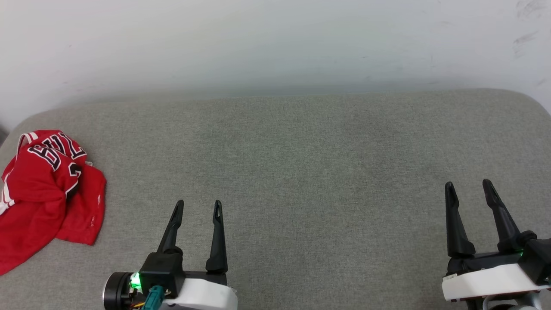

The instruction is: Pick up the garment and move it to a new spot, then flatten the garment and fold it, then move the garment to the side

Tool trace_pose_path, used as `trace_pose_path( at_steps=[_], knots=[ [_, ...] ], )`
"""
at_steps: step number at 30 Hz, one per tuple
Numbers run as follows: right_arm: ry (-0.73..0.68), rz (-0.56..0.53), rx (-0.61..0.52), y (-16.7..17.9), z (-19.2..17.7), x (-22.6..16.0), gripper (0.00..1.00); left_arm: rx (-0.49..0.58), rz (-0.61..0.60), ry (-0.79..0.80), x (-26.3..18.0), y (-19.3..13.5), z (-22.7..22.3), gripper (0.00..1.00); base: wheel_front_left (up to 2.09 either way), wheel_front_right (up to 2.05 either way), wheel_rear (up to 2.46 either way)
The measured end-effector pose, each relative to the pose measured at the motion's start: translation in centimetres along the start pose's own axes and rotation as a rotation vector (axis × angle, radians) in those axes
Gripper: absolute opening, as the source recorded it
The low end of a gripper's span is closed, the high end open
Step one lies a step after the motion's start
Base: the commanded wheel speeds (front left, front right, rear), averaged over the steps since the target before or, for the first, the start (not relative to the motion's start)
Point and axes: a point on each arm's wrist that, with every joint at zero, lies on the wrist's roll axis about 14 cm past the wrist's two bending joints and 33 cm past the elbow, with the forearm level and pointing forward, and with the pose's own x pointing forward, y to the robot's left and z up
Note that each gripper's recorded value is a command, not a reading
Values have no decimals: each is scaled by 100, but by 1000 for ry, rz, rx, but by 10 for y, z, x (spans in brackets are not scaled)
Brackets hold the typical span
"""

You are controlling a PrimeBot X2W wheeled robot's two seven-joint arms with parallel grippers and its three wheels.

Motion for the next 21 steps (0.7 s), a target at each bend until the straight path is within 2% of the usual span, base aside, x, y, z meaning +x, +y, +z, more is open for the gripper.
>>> trace_pose_path(
  at_steps=[10,21],
  knots=[
    [51,-13,30,-2,-19,-9,100,-108,-48,11,-5,6,-9,100,0,0,0],
    [62,-10,-1,-2,-26,-13,100,-74,-95,42,-14,11,-26,100,0,0,0]
  ],
)
